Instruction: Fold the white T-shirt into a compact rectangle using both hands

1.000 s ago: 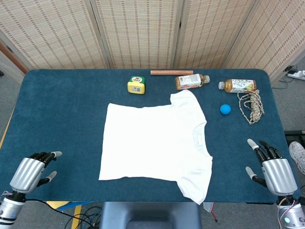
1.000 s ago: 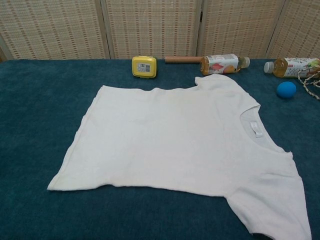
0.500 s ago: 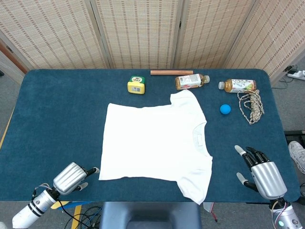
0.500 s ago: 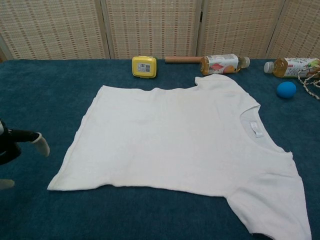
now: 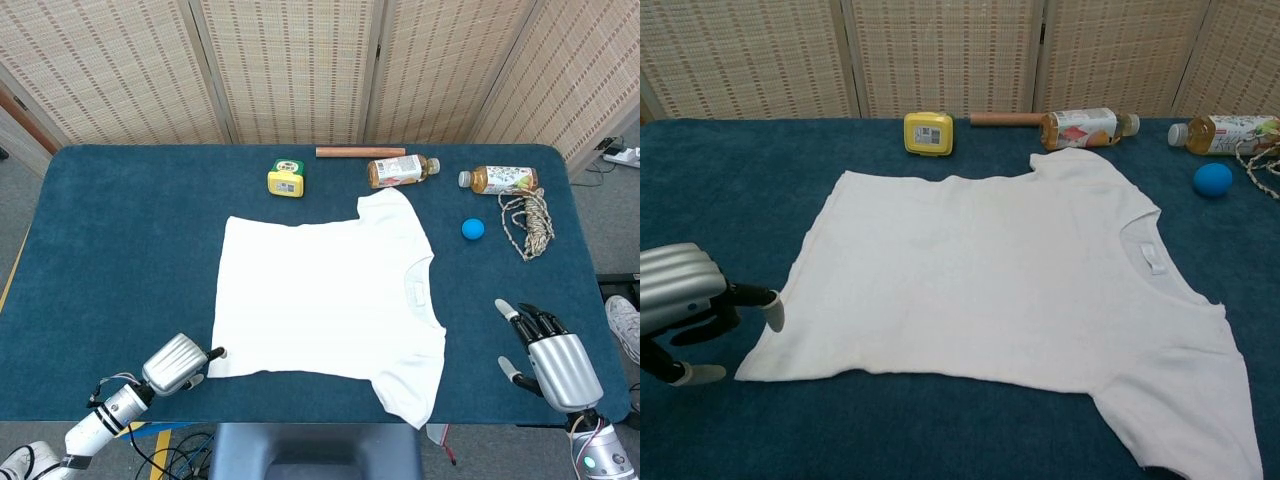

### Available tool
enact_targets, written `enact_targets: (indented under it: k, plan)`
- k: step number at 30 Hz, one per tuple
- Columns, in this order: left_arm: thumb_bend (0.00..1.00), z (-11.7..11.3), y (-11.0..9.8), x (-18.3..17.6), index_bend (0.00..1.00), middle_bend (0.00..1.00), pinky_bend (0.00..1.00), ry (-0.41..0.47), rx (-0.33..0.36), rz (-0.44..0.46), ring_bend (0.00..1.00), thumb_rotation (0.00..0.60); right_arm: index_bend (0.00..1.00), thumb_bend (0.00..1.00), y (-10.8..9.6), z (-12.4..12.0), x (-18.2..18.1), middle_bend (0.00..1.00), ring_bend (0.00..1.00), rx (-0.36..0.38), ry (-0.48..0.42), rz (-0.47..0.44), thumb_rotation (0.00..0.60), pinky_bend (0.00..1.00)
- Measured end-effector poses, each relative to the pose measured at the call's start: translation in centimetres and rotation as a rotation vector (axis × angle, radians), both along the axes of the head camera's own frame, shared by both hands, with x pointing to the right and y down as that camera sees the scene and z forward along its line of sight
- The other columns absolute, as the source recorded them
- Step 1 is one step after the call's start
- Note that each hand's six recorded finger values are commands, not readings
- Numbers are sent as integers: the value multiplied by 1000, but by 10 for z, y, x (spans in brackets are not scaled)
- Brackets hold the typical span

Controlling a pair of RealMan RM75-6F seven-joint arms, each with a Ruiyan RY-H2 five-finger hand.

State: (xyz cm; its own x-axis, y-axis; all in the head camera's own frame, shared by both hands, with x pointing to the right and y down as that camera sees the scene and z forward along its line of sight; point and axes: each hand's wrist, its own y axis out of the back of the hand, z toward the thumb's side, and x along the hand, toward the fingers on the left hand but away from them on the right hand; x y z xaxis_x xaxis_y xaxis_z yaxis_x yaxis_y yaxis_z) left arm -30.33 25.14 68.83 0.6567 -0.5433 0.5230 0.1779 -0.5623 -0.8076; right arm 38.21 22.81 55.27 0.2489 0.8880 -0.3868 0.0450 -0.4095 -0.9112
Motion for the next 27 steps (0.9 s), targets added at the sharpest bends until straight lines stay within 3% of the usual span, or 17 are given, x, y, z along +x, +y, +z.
enact_targets:
  k: [11, 27]
  plan:
    - [241, 9, 8, -4, 396, 907, 971, -10, -19, -17, 865, 600, 76, 283, -1, 3, 4, 296, 216, -4, 1, 14, 600, 267]
    - [241, 17, 3, 14, 425, 909, 971, 35, -16, -58, 865, 600, 77, 286, 0, 5, 13, 297, 223, -8, 9, 36, 600, 268]
